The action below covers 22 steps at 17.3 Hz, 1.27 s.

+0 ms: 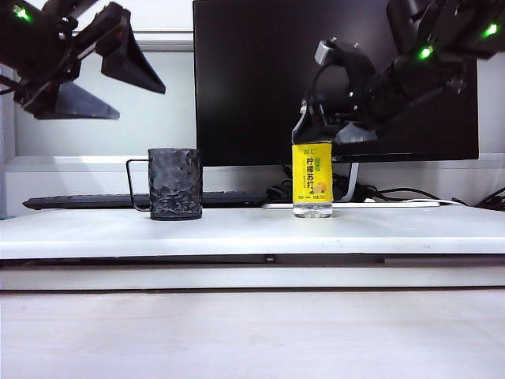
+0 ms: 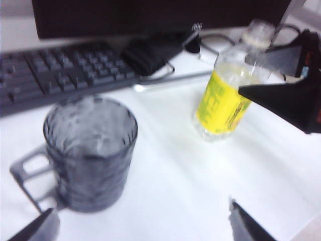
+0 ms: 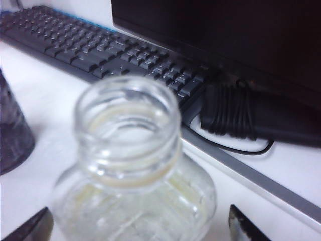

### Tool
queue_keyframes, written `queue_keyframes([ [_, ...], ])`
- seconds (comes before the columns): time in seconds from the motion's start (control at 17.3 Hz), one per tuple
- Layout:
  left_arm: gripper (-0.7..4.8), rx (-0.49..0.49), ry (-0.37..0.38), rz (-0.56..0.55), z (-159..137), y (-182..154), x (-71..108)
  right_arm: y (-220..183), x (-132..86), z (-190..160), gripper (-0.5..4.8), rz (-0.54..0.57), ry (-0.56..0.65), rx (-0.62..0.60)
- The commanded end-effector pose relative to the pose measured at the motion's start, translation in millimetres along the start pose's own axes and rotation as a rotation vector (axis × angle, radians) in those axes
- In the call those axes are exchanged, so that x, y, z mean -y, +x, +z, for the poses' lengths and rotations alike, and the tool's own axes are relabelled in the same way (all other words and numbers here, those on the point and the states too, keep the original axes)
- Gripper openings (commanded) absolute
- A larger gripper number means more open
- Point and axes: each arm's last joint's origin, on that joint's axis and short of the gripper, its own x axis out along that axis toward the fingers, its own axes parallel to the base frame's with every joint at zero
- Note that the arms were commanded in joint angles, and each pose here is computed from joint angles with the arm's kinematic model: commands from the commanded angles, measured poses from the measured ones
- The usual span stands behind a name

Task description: Carefully pick up the bottle and pour some water from the bottle into the cup.

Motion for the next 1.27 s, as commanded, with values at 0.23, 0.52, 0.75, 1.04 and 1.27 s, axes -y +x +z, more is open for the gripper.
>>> queue_keyframes([
  [0.23,4.79,-0.002,0.003,-0.005,1,-1,0.2,17,1,-17,4.79,0.007,0.002,0.004],
  [0.52,4.79,-0.016,-0.001,-0.003,-1,-1,0.1,20,2,-19,4.79,0.006,-0.004,0.025],
  [0.75,4.79,-0.019,-0.002,-0.002,-1,-1,0.0,21,0,-19,2.44,0.011,-0.004,0.022],
  [1.04,4.79,-0.022,-0.004,-0.002,-1,-1,0.0,21,0,-18,1.98,0.037,-0.005,0.028],
  [1.27,4.79,-0.022,-0.004,-0.002,-1,-1,0.0,18,-2,-14,1.97,0.070,-0.006,0.049],
])
